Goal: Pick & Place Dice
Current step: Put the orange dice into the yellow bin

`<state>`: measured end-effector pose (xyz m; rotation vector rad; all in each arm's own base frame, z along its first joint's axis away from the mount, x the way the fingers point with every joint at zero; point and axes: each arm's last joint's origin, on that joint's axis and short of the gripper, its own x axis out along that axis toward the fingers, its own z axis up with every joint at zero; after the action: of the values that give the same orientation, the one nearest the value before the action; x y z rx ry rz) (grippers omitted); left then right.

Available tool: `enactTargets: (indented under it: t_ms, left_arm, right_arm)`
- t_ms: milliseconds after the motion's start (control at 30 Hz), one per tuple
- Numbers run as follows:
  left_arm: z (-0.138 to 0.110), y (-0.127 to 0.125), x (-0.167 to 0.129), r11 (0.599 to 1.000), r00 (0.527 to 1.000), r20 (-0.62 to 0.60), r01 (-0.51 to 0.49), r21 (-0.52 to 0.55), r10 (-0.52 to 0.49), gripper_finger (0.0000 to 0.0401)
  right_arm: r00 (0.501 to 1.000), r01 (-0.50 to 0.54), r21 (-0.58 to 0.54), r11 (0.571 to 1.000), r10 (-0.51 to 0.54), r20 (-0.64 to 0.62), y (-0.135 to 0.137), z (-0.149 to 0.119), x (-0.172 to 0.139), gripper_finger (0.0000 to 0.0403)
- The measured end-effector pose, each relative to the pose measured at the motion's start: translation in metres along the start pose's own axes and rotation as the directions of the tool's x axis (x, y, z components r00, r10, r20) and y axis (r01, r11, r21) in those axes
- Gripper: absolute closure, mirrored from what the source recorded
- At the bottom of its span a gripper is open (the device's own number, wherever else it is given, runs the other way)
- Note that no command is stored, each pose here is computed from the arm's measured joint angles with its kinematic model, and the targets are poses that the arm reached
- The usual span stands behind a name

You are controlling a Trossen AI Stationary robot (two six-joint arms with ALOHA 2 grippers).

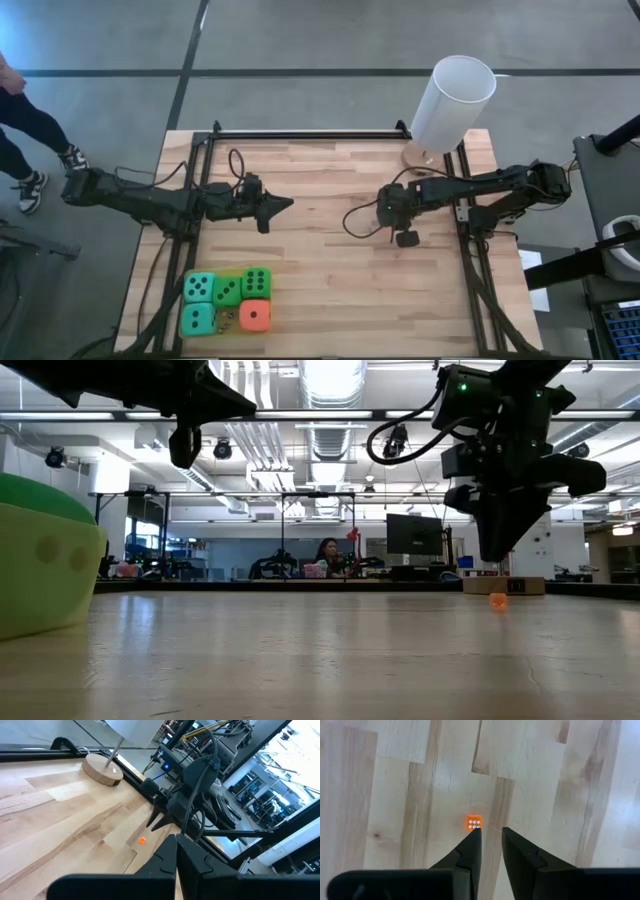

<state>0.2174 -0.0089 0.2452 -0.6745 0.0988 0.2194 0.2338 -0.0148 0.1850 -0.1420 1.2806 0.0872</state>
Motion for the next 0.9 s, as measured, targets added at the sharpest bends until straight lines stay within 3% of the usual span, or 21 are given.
enactTargets:
  t_ms: [500,900]
  left_arm:
    - [-0.0001,0.0001,0.0,1.0,1.0,0.0,0.0,0.0,0.0,0.0395]
    - [-0.0001,0.0001,0.0,1.0,1.0,-0.001,-0.001,0.0,0.001,0.0395]
  right_arm:
    - [0.999,-0.046,0.034,0.998,0.046,0.008,0.0017,-0.0015,0.0022,0.0221]
    - [0.998,-0.042,0.065,0.997,0.039,0.046,0.0021,-0.0037,0.01,0.0222]
